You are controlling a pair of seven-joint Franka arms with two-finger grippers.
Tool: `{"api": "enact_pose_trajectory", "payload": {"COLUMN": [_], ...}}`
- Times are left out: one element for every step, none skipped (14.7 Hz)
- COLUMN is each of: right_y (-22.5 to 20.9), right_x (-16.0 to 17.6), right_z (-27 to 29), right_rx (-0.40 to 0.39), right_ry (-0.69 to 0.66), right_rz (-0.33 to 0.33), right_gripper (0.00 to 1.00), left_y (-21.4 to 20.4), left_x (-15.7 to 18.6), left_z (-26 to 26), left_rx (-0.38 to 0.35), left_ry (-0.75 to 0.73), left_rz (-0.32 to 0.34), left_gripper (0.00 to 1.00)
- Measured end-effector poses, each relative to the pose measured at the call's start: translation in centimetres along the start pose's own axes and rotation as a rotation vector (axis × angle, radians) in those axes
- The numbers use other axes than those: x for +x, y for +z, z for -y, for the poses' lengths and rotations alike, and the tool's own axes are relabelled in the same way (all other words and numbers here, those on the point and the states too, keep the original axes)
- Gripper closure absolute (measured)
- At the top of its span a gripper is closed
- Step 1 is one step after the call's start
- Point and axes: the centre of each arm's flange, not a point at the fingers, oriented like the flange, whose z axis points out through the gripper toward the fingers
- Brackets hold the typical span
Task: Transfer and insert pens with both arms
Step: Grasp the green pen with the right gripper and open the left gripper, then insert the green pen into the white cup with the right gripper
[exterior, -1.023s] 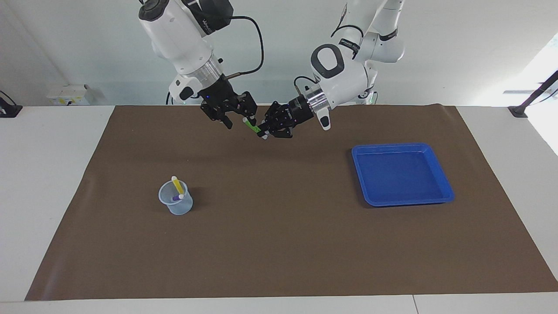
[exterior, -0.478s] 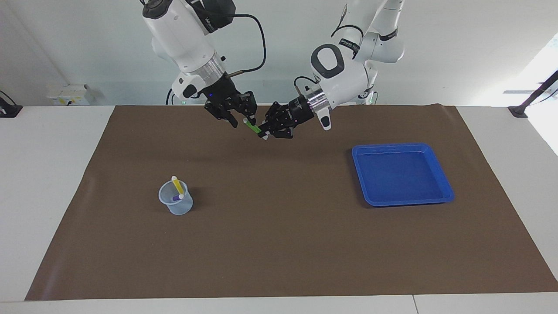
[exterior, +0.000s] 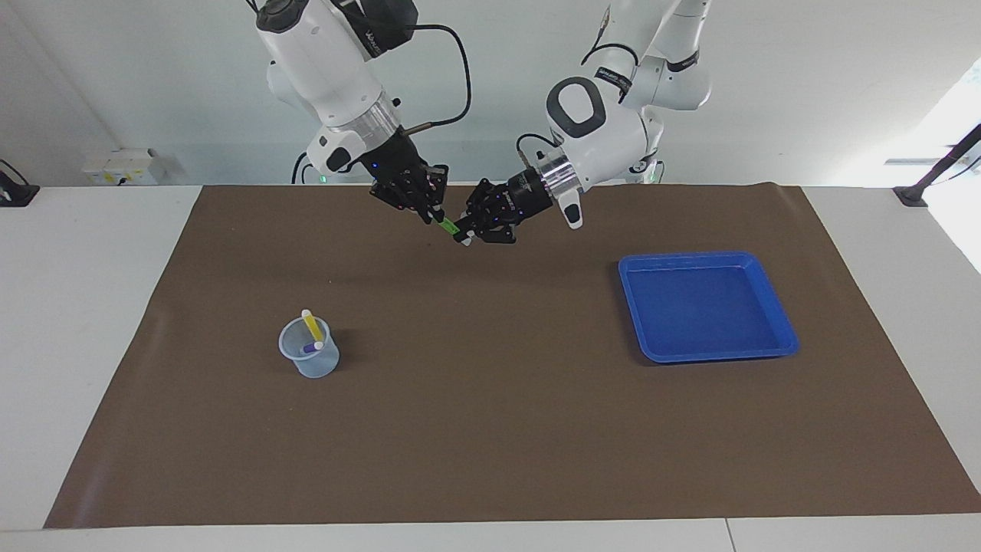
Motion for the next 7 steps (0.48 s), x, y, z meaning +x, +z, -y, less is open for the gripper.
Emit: {"api": "enact_pose_trajectory", "payload": {"right_y": [0.0, 0.0, -0.2, -0.3, -0.4, -0.4, -0.4], "right_x": [0.0, 0.1, 0.4, 0.8, 1.2, 1.7, 2.2], "right_z": [0.0, -0.1, -0.4, -0.8, -1.5, -2.3, -3.2], "right_rx": [0.0, -0.001, -0.005, -0.015, -0.045, -0.076, -0.107], "right_ry": [0.0, 0.001, 0.0, -0.01, -0.032, -0.058, -0.092], "right_rz": [-0.001, -0.004, -0.016, -0.035, -0.055, -0.073, -0.087], "right_gripper": [0.83, 0.83, 0.83, 0.83, 0.83, 0.83, 0.83], "left_y": [0.0, 0.0, 0.0, 0.1, 0.2, 0.2, 0.1], "left_x": [0.0, 0.0, 0.0, -0.1, -0.1, -0.1, 0.0], "left_z": [0.0, 0.1, 0.2, 0.4, 0.6, 0.6, 0.5], "left_rx": [-0.002, -0.011, -0.026, -0.039, -0.048, -0.053, -0.059], "left_ry": [0.001, 0.004, 0.007, 0.01, 0.013, 0.016, 0.023], "left_rz": [-0.001, -0.004, -0.01, -0.015, -0.019, -0.022, -0.024], "left_gripper": [0.83, 0.78, 0.69, 0.59, 0.48, 0.34, 0.23]}}
